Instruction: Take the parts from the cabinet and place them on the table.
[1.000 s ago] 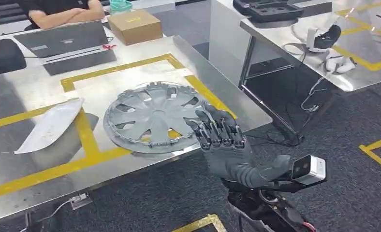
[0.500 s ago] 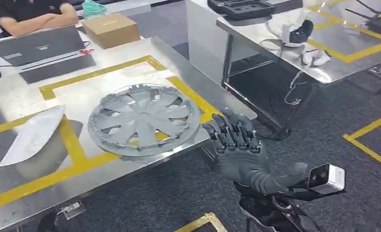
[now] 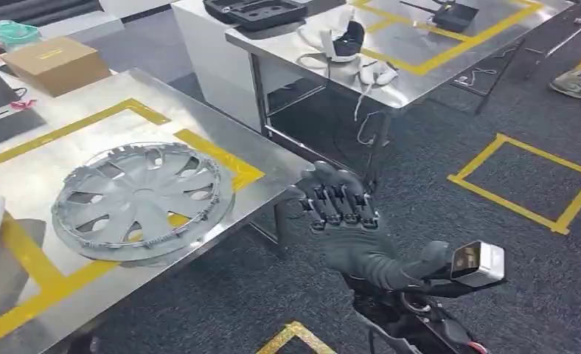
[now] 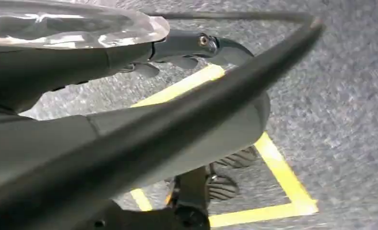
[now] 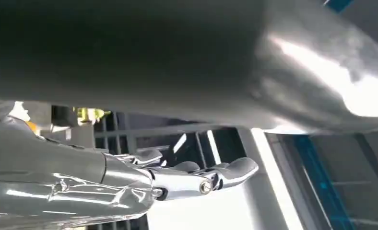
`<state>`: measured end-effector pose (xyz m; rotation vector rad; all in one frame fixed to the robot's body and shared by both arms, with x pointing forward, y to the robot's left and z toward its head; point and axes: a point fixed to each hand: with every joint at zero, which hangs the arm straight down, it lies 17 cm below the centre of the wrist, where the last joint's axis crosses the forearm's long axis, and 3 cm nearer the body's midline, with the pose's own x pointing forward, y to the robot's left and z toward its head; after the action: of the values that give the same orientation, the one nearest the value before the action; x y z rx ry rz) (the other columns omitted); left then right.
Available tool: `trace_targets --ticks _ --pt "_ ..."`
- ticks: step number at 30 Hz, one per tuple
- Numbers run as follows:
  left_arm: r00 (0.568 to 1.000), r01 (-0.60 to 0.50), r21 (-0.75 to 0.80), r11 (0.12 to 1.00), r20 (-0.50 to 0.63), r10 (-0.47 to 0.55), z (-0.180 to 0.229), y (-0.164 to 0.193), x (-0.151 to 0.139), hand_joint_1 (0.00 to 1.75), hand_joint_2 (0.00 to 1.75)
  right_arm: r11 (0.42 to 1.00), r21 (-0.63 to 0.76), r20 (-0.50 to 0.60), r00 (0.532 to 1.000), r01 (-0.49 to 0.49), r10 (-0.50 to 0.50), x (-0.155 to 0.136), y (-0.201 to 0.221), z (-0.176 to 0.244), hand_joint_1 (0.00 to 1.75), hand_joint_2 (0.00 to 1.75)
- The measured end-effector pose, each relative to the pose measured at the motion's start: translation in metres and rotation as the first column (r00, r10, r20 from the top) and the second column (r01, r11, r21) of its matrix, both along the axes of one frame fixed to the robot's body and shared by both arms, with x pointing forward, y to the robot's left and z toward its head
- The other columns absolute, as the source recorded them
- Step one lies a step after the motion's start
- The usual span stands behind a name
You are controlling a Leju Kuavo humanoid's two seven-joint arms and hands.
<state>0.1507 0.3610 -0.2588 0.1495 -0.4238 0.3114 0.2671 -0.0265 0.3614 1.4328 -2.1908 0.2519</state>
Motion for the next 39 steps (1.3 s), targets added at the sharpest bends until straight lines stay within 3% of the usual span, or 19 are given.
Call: trace_targets --ticks 12,39 --pt "1.000 0.030 -0.031 0.999 -0.008 -0.030 -0.003 -0.025 -0.002 0.00 0.00 1.000 -0.002 0.005 1.000 0.003 -0.003 -0.001 0.000 0.001 0.00 0.00" --pt "0.997 0.065 -0.049 0.997 -0.030 -0.066 -0.005 -0.036 -0.010 0.00 0.00 1.000 -0.003 0.028 1.000 0.007 -0.007 -0.001 0.000 0.008 0.00 0.00"
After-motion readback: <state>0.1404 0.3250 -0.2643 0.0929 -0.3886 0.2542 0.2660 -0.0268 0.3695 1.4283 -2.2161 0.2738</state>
